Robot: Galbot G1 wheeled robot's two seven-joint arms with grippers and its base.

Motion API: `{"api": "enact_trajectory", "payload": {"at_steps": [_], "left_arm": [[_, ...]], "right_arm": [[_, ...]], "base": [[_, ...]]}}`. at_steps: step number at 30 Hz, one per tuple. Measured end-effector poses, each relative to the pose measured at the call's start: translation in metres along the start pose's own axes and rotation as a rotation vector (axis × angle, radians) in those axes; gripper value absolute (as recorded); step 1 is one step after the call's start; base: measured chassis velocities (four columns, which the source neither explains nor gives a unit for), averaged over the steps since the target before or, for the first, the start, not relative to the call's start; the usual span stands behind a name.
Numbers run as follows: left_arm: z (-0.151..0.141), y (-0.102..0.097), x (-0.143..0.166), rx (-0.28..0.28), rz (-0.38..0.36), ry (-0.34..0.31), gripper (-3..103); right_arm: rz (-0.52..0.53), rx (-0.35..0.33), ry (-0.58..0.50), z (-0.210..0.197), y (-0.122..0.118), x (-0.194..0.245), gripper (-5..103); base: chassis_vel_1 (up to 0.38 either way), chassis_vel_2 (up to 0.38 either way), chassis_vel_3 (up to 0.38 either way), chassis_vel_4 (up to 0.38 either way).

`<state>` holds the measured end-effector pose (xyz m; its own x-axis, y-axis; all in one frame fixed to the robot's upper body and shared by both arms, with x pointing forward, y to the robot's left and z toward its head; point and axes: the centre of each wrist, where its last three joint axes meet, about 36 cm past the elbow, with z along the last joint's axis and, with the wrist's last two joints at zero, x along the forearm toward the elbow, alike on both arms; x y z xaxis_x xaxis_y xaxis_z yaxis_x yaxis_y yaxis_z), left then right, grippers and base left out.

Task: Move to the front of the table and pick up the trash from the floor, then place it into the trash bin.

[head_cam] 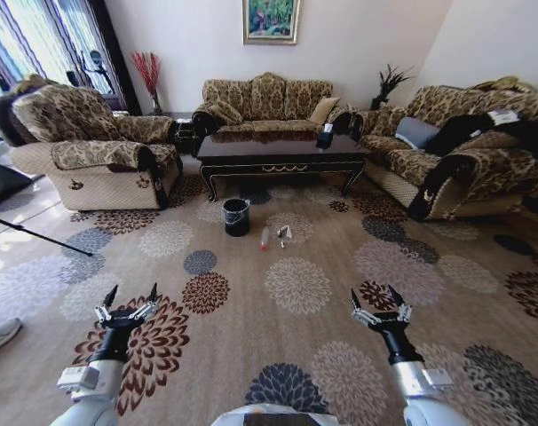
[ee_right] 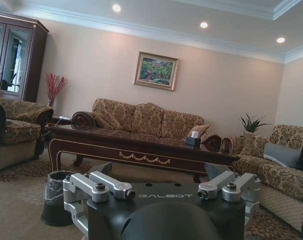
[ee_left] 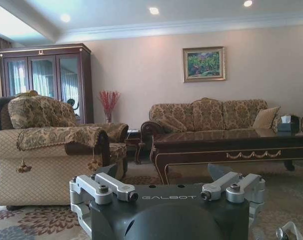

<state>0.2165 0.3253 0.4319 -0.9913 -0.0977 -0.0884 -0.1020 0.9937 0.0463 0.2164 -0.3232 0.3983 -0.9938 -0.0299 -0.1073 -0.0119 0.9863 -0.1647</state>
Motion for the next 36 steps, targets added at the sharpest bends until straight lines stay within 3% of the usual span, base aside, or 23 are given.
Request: {"api": "enact_trajectory", "payload": {"at_steps": [23, 29, 36], "left_arm": [[0.001, 0.001, 0.001, 0.008, -0.013, -0.001, 100], [-0.003, -0.001, 0.001, 0.043, -0.012, -0.002, 100], [0.0, 0.0, 0.001, 0.041, -0.012, 0.005, 100]], "right_arm": [[-0.003, 0.024, -0.004, 0.001, -0.001, 0.006, 100], [-0.003, 0.031, -0.005, -0.001, -0.002, 0.009, 100], [-0.005, 0.033, -0.006, -0.001, -0.002, 0.011, 100]], "base": [[0.0, 0.0, 0.0, 0.0], [0.0, 0.0, 0.0, 0.0], [0.0, 0.0, 0.0, 0.0]]}}
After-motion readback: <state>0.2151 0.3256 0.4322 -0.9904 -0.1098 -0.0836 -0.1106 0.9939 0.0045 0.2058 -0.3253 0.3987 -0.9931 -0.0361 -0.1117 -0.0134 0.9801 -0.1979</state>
